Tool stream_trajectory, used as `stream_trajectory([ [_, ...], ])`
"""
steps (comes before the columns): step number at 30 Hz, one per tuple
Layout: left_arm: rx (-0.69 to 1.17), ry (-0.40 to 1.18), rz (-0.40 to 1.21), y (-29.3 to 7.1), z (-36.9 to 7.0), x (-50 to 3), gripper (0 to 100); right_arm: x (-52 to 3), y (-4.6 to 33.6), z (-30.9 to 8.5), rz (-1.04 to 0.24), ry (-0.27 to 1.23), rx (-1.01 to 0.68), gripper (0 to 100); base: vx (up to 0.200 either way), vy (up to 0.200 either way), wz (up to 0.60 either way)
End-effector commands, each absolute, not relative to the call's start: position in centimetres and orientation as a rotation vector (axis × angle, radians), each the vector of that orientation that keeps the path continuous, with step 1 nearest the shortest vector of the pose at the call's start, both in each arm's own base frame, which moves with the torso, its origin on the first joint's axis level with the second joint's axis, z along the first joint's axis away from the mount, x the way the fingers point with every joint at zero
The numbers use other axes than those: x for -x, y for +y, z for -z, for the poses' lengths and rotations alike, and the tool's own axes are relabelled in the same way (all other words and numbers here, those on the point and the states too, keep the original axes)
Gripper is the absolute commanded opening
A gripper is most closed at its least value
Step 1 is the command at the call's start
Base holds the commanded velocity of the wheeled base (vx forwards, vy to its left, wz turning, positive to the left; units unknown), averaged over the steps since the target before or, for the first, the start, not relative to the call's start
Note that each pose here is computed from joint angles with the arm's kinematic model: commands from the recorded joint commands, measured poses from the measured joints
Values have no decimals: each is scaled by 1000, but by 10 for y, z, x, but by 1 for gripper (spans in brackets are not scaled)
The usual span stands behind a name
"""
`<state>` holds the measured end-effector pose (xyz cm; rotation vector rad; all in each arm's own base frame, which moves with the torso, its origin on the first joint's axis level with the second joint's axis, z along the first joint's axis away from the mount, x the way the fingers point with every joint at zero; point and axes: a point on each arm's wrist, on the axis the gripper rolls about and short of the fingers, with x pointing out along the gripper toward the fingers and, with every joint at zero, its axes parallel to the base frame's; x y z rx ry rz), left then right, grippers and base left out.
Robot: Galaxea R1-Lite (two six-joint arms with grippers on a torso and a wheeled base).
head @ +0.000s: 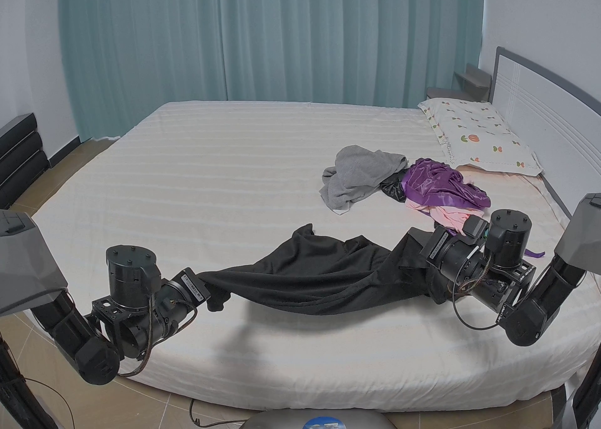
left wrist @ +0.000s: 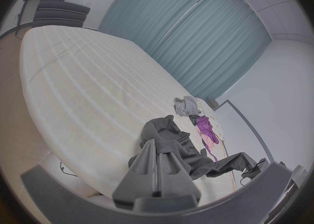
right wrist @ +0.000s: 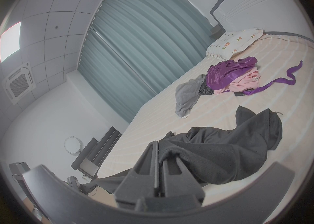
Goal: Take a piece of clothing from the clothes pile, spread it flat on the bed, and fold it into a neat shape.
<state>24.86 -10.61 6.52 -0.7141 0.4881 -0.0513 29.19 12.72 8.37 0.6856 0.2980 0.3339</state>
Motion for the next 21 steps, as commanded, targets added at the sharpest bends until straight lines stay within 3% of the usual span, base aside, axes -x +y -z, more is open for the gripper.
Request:
stream_trajectory([
  [1,714,484,49,-105,-66,-248,0,-295,125,-78,-319,310,-683,0,0,200,0],
  [21,724,468,64,-104,-72,-247,0,-292,124,-82,-328,280,-687,0,0,200,0],
])
